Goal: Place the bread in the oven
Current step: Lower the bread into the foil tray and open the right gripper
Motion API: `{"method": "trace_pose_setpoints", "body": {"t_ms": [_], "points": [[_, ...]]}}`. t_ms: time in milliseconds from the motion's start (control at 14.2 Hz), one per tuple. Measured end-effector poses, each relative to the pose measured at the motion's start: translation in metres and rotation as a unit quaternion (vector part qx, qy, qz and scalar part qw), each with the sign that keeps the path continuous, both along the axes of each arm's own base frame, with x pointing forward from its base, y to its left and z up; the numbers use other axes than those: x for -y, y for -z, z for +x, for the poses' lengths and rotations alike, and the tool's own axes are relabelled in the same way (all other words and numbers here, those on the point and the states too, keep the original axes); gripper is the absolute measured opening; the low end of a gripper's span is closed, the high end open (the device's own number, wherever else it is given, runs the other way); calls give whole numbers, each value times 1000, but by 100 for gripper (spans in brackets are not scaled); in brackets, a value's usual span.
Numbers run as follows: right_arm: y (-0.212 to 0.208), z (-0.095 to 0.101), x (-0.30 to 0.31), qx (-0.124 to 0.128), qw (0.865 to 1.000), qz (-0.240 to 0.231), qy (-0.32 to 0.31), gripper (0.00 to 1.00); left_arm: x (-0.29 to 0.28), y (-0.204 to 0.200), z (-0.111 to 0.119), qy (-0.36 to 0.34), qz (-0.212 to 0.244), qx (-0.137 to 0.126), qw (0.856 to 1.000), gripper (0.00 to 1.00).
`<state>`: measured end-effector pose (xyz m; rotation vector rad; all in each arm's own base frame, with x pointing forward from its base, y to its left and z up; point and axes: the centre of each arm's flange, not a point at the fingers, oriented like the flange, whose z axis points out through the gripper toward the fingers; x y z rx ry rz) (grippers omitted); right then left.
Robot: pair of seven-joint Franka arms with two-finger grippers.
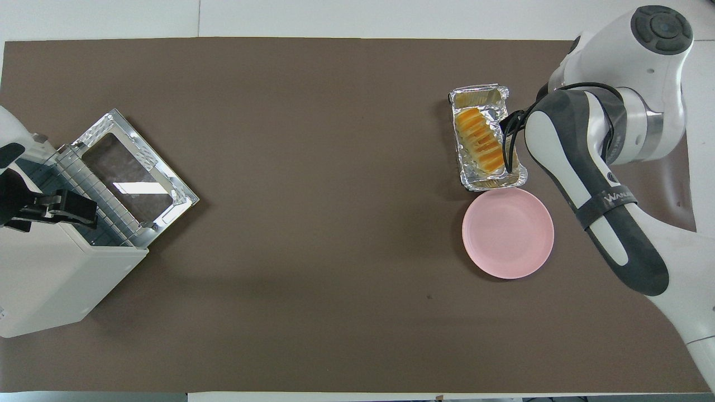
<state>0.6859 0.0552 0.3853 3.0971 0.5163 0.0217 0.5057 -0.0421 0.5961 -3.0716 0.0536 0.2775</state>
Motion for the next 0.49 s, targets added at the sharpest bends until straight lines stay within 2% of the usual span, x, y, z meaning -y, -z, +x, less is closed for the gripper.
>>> {"method": "trace_pose_setpoints", "body": {"t_ms": [141,492], "points": [[17,-1,4,9,1000,-16,-7,100,0,0,0,0,0,0,1000,100],[52,-10,9,29,999,-19,-10,99,0,0,0,0,0,0,1000,100]]}}
